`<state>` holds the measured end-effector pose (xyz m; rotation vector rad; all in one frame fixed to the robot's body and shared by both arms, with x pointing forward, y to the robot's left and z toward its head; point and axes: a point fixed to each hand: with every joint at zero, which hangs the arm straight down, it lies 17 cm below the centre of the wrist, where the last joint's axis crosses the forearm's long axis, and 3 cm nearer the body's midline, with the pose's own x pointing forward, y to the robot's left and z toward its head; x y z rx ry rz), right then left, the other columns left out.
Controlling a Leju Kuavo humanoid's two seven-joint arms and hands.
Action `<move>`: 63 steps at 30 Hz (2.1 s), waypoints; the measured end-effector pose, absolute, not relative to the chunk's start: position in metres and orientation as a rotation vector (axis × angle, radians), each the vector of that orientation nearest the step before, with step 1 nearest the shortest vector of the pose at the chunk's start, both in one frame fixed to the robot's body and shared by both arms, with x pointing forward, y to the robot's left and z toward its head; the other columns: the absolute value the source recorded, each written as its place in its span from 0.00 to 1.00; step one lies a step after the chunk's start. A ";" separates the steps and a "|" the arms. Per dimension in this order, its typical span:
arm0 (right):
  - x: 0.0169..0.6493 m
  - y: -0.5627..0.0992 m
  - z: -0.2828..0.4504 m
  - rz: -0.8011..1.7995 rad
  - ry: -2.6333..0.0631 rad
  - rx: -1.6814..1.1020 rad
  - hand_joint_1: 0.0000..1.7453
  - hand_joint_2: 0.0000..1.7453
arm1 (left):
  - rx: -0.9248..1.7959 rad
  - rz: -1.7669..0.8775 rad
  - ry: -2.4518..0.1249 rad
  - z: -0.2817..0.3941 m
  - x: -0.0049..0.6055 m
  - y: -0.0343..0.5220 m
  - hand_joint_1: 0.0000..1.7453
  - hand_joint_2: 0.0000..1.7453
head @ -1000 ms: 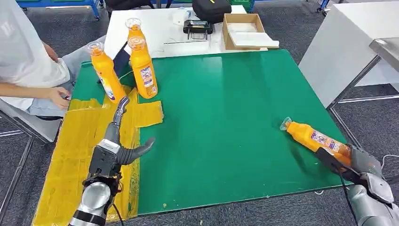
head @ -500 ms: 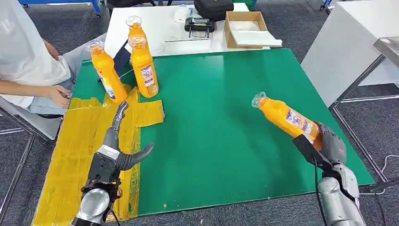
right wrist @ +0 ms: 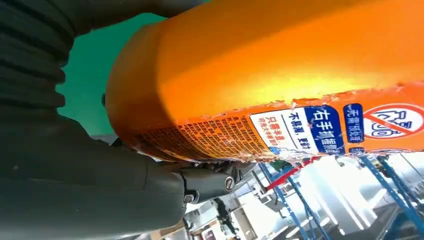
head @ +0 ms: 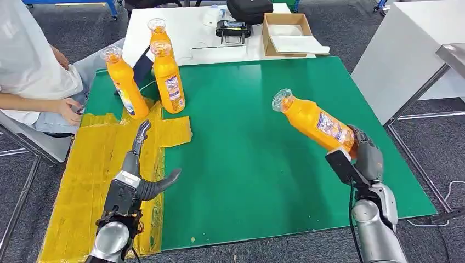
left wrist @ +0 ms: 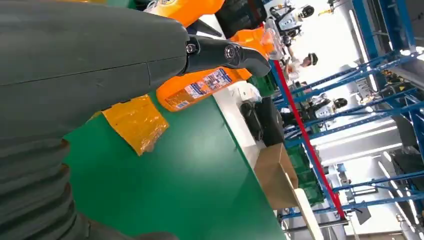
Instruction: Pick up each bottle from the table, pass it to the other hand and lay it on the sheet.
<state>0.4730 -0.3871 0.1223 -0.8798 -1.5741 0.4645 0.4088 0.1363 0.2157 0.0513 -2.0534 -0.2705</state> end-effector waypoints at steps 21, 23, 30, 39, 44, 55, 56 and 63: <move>0.473 -0.383 0.127 0.461 -1.589 -0.878 1.00 1.00 | 0.051 -0.270 -2.054 0.216 0.409 0.136 0.00 1.00; 0.473 -0.383 0.127 0.460 -1.589 -0.878 1.00 1.00 | 0.052 -0.271 -2.053 0.216 0.409 0.136 0.00 1.00; 0.474 -0.378 0.126 0.475 -1.599 -0.855 1.00 1.00 | 0.026 -0.270 -2.045 0.215 0.409 0.134 0.00 1.00; 0.474 -0.113 0.140 0.619 -1.817 -0.383 1.00 1.00 | -0.402 -0.300 -1.947 0.221 0.407 0.065 0.00 1.00; 0.467 -0.086 0.140 0.680 -1.835 -0.335 1.00 1.00 | -0.406 -0.304 -1.934 0.216 0.407 0.062 0.00 1.00; 0.462 -0.075 0.135 0.715 -1.832 -0.315 1.00 1.00 | -0.406 -0.305 -1.929 0.215 0.408 0.062 0.00 1.00; 0.462 -0.074 0.135 0.716 -1.832 -0.314 1.00 1.00 | -0.407 -0.305 -1.929 0.215 0.408 0.062 0.00 1.00; 0.462 -0.074 0.135 0.717 -1.832 -0.313 1.00 1.00 | -0.407 -0.304 -1.929 0.215 0.408 0.062 0.00 1.00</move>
